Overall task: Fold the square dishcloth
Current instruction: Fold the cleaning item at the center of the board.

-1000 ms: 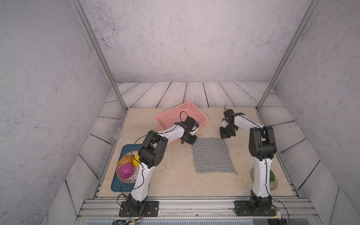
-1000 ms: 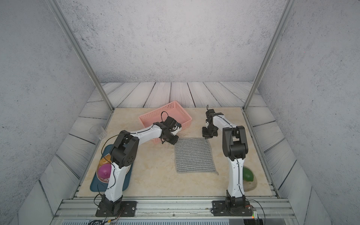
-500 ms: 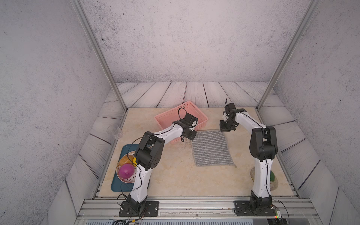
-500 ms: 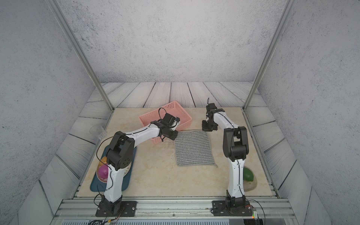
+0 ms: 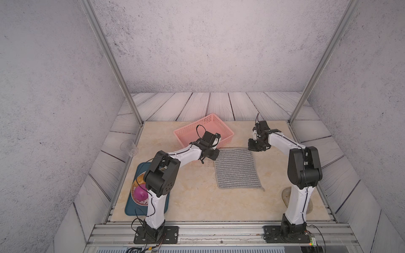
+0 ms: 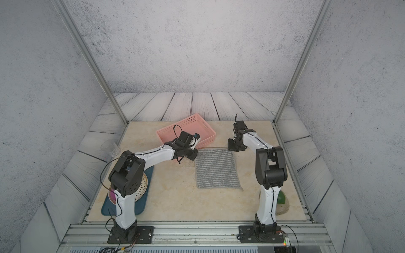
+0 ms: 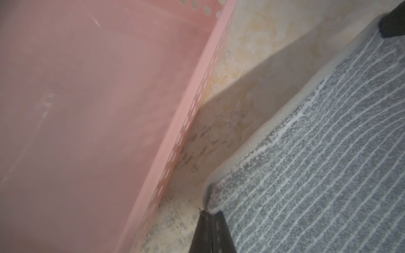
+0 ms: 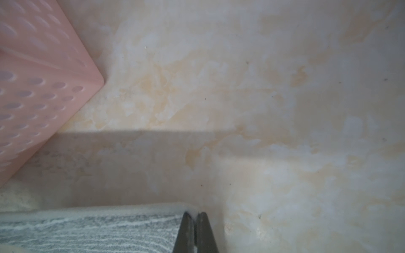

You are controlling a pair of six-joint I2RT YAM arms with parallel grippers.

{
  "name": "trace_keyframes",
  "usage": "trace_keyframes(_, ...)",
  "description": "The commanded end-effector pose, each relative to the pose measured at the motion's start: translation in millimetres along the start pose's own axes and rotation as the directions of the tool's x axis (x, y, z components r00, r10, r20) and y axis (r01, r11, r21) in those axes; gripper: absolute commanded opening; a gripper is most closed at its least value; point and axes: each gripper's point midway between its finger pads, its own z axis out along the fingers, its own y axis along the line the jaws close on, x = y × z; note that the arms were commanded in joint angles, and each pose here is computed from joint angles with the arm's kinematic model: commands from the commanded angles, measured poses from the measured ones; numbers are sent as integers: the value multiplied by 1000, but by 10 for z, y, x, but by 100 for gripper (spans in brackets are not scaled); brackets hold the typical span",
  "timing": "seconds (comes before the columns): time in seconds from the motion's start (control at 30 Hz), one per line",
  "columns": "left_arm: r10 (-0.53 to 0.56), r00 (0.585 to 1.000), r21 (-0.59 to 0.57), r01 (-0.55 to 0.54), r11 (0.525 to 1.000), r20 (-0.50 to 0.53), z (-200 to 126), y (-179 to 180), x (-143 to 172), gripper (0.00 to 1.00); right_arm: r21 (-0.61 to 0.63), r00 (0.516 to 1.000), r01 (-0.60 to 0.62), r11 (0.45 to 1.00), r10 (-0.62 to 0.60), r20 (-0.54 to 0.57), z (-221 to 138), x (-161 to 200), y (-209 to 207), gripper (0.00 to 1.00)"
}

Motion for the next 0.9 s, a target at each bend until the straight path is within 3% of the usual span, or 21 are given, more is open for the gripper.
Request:
trace_keyframes(0.0, 1, 996, 32, -4, 999, 91, -131, -54, -142, 0, -43, 994, -3, 999, 7, 108, -188, -150, 86, 0)
trace_keyframes(0.2, 19, 991, 36, -24, 999, 133, -225, -72, -210, 0, -63, 987, 11, 998, 0, 163, -316, -230, 140, 0)
trace_keyframes(0.57, 62, 989, -36, -57, 998, 137, -162, 139, -488, 0, 25, 986, 11, 1000, -15, 165, -347, -499, 49, 0)
trace_keyframes(0.87, 50, 993, 17, -52, 998, 109, -71, 56, -256, 0, -12, 994, -12, 1000, 14, 113, -144, -274, 50, 0)
